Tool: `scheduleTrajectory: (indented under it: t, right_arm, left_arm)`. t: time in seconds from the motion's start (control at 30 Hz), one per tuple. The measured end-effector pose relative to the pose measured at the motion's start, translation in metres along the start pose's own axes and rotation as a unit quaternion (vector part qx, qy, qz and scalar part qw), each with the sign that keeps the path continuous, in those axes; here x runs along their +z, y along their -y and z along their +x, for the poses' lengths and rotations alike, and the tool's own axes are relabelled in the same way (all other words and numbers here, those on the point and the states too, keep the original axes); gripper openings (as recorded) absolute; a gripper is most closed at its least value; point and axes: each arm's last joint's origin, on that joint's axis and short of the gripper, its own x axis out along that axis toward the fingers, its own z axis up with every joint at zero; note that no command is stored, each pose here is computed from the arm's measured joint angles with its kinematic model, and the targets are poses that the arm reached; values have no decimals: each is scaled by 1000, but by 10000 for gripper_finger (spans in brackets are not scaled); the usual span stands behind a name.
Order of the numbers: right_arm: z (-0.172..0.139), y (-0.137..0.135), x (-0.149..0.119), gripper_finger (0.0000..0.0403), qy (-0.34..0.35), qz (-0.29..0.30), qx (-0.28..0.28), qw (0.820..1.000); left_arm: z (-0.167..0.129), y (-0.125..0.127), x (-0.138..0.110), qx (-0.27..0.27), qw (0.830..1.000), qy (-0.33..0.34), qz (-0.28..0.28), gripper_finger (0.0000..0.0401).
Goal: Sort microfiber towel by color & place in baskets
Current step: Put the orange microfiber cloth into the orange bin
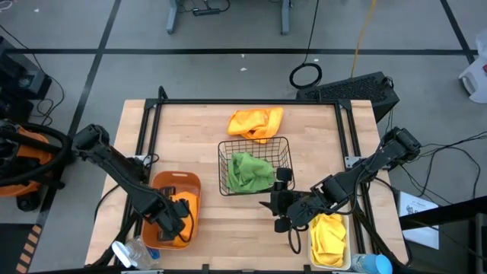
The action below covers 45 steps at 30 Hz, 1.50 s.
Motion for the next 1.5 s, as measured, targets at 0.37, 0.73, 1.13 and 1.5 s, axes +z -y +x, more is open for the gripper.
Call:
scheduleTrajectory:
  t: [0.37, 0.73, 1.13, 1.5]
  right_arm:
    - [0, 1, -2, 148, -8, -10, -3, 1000]
    - [0, 4, -9, 148, -44, -77, -13, 996]
    - [7, 18, -13, 148, -75, -69, -35, 994]
    - [4, 14, -16, 148, -82, -47, -30, 995]
  left_arm:
    - [-67, -23, 17, 85, 986, 140, -21, 48]
    - [-104, -81, 65, 173, 957, 232, 4, 57]
    - [-134, -165, 121, 276, 894, 350, 56, 57]
    - [-112, -268, 143, 174, 924, 339, 15, 96]
